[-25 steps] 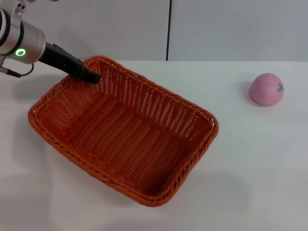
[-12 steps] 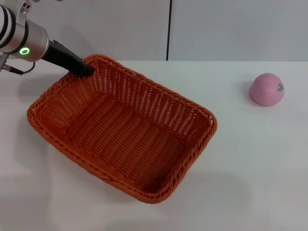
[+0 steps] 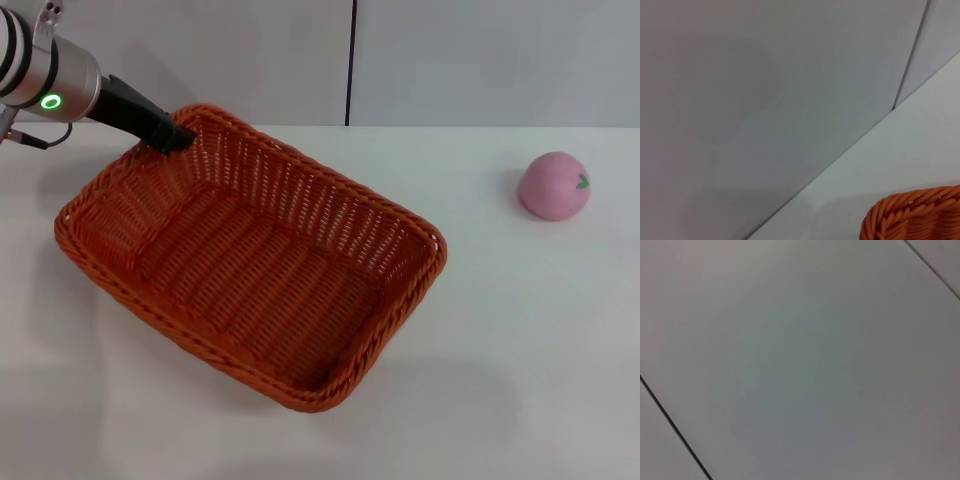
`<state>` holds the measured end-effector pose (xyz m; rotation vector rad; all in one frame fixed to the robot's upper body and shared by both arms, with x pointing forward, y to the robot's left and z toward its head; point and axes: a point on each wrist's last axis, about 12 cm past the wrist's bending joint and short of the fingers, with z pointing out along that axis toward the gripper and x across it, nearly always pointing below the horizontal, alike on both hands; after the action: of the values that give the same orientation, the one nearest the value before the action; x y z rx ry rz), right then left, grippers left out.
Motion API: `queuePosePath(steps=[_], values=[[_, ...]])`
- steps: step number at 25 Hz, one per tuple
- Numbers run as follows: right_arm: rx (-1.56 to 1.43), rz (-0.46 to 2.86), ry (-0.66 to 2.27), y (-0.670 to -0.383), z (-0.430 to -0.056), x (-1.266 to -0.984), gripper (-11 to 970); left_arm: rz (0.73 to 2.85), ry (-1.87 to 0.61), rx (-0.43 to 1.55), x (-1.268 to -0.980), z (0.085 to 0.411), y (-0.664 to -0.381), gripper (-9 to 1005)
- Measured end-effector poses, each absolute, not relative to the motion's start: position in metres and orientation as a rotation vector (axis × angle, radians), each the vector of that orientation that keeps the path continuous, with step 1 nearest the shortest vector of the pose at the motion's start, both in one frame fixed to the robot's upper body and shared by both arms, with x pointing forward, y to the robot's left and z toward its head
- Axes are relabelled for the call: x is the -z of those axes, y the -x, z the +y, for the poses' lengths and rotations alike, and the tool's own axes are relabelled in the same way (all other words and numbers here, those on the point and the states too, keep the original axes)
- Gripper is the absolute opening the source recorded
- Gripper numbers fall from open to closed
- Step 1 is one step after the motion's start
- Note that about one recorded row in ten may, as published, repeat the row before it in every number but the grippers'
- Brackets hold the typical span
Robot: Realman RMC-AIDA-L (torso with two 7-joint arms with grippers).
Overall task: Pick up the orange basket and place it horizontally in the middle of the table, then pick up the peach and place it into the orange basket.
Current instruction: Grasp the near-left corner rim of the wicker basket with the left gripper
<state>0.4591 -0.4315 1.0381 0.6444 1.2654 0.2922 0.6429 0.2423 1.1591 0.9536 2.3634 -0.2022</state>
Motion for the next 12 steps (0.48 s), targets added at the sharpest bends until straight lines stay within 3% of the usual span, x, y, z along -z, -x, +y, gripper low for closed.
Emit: queuePosePath(steps=[12], values=[[-0.298,1.271,-0.657,-0.4614,-0.4286,-1.0362,770,2.365,-0.894,0.245,-1.1628,0.2421,-0.6443,203]])
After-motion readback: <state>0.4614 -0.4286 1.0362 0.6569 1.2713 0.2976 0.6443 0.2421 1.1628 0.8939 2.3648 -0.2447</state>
